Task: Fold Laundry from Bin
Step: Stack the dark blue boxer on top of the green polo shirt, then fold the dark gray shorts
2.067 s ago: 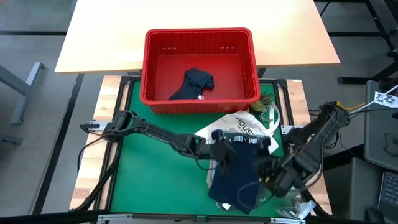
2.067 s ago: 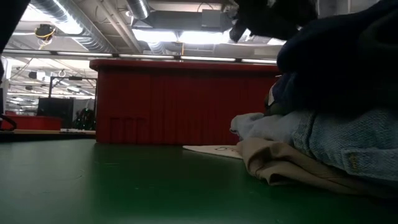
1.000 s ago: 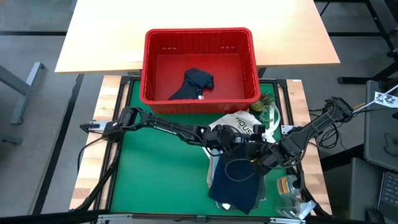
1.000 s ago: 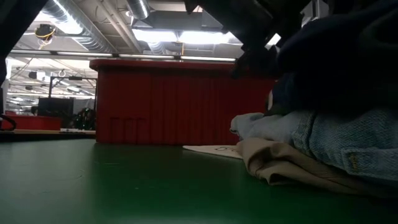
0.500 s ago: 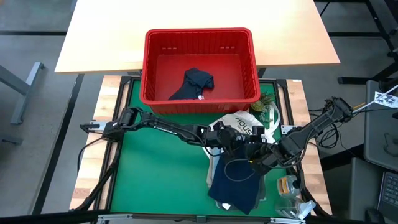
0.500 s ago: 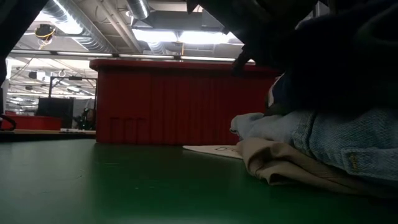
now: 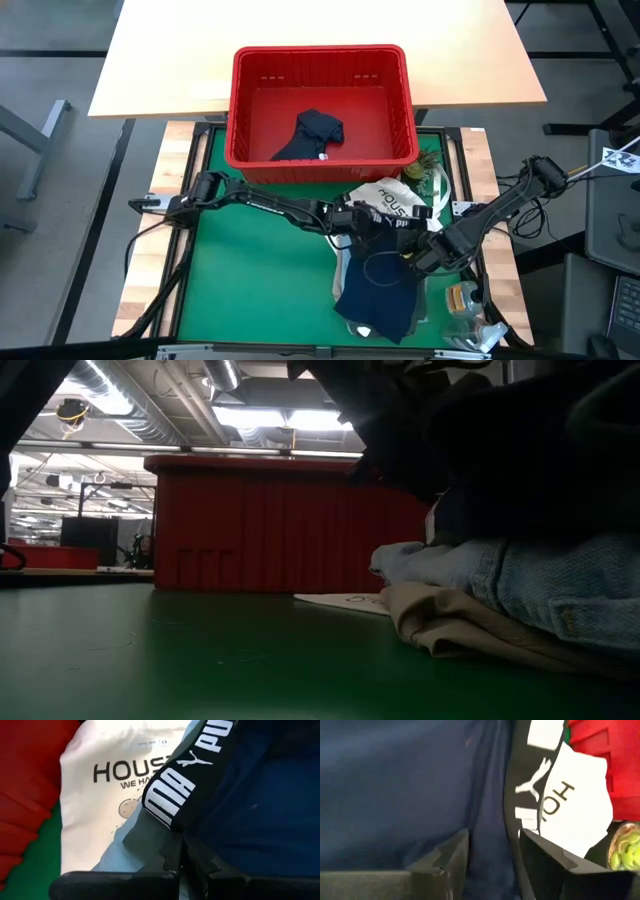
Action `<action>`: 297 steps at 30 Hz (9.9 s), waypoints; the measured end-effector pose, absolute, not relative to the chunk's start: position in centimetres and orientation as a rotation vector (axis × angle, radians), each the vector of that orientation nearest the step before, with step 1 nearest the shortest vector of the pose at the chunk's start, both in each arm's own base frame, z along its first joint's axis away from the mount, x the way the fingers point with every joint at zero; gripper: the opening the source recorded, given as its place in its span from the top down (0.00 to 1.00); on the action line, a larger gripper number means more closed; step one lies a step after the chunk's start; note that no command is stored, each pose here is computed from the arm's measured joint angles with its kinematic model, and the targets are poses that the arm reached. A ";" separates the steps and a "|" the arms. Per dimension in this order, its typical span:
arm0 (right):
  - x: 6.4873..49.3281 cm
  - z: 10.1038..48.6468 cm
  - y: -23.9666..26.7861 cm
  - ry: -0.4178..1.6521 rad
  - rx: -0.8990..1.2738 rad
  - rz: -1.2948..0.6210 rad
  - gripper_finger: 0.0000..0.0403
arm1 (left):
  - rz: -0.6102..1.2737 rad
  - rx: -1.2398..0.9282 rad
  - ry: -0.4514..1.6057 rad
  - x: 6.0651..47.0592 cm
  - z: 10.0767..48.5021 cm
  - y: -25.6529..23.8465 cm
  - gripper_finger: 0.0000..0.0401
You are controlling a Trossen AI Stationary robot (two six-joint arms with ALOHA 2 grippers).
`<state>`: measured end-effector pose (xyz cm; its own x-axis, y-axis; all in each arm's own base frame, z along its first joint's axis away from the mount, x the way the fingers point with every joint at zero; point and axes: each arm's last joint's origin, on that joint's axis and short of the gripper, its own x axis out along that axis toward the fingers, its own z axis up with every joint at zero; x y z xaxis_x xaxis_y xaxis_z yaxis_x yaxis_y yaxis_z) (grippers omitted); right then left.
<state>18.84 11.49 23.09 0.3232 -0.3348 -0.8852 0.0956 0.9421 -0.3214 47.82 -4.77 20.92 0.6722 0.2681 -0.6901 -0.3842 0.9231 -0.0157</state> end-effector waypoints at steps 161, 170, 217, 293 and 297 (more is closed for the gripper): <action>36.4 33.8 6.8 0.606 -0.004 0.104 0.56 | 0.611 0.067 0.669 30.7 32.3 17.9 0.52; 36.4 33.8 6.8 0.609 -0.005 0.104 0.56 | 0.696 -0.150 0.812 30.5 27.1 22.5 0.52; 36.4 33.7 6.8 0.616 -0.006 0.104 0.56 | 0.598 -0.627 1.074 31.2 13.9 26.5 0.69; 31.4 40.6 0.1 0.379 -0.080 -0.410 0.56 | 0.021 -0.323 0.130 19.8 44.6 11.5 0.99; 31.7 41.1 -0.5 0.319 -0.044 -0.344 0.56 | -0.032 -0.322 0.144 20.4 44.6 10.4 0.99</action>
